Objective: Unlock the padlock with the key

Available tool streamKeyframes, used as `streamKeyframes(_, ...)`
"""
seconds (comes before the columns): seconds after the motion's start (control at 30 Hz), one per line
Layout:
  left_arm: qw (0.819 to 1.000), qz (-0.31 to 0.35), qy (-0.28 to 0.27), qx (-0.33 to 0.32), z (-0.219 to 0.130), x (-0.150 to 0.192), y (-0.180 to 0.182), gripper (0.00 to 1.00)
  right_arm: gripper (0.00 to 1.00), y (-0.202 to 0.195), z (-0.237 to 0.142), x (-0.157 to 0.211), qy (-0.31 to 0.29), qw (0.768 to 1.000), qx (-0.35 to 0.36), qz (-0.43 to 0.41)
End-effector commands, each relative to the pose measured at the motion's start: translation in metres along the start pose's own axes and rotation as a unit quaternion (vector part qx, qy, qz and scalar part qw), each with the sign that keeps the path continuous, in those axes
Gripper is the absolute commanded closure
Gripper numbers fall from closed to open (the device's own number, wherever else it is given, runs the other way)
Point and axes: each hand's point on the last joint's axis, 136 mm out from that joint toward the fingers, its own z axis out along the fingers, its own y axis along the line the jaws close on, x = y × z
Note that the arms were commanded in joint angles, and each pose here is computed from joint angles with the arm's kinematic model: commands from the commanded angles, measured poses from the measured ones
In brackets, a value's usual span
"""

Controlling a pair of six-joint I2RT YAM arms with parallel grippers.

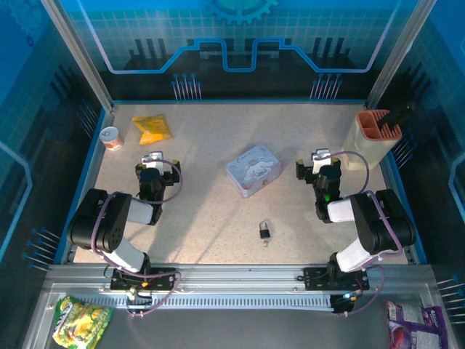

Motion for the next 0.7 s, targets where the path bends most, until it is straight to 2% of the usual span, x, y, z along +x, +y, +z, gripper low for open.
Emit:
streamKeyframes(0.0,1.000,-0.010,-0.016,0.001,0.0002,-0.0117,0.0008,0.01,0.00,-0.0027,0.0001,-0.0038,-0.005,1.000,0.001,0.009)
streamKeyframes(0.67,1.000,-0.009,-0.015,0.001,0.0006,-0.0116,0.0009,0.01,0.00,-0.0024,-0.0003,-0.0044,-0.006,1.000,0.001,0.007)
